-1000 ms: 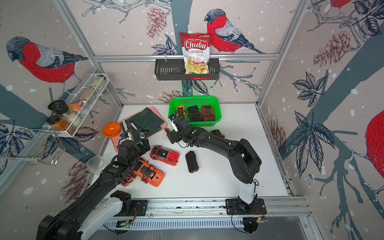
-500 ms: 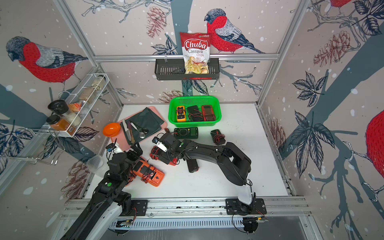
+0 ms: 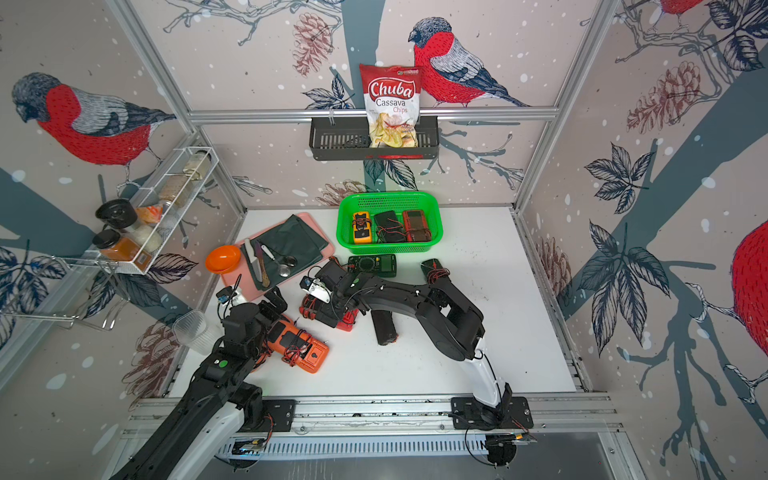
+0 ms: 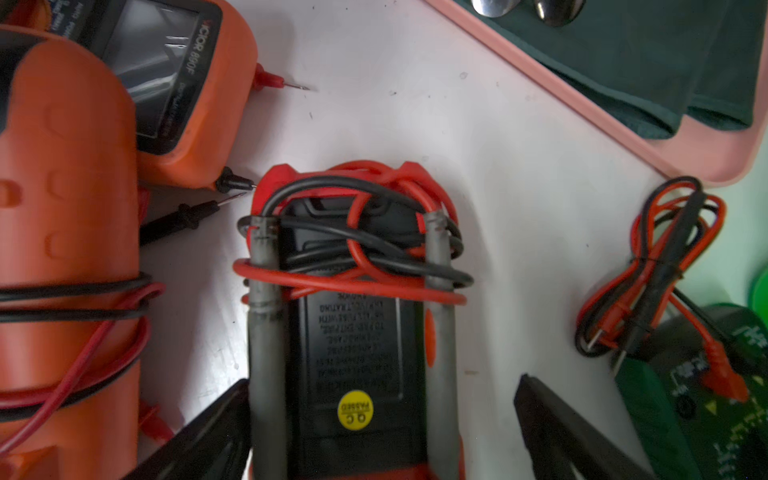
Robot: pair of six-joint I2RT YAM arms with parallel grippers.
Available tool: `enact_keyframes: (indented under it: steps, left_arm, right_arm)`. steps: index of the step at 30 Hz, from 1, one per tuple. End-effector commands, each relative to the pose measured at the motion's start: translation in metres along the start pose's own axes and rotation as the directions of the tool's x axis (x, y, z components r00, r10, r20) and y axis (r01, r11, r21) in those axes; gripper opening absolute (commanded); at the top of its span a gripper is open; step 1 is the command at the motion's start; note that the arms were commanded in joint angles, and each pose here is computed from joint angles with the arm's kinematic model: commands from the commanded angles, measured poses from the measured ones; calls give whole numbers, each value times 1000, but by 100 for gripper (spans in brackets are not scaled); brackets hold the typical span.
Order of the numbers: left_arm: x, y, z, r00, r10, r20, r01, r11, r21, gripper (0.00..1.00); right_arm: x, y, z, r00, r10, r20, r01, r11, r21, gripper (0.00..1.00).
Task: Put the multimeter into the basket
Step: Pick up the multimeter from the center of the board.
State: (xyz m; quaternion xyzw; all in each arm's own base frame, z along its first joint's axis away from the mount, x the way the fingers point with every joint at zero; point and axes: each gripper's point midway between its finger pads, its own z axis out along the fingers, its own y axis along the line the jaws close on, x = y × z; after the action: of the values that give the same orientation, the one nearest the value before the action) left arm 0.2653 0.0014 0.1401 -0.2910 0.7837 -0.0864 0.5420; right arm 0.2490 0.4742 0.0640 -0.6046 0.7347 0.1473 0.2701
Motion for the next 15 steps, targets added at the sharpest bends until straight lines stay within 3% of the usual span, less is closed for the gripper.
enact_keyframes:
  steps: [1, 15]
  left_arm:
    - [-5, -5, 1, 1000, -22, 21, 22, 1000, 21, 98]
    - [-2, -6, 4, 1000, -13, 8, 13, 1000, 18, 98]
  right_arm:
    - [12, 12, 10, 998, -38, -46, 34, 997, -72, 100]
    - [25, 8, 37, 994, -12, -105, -2, 991, -131, 96]
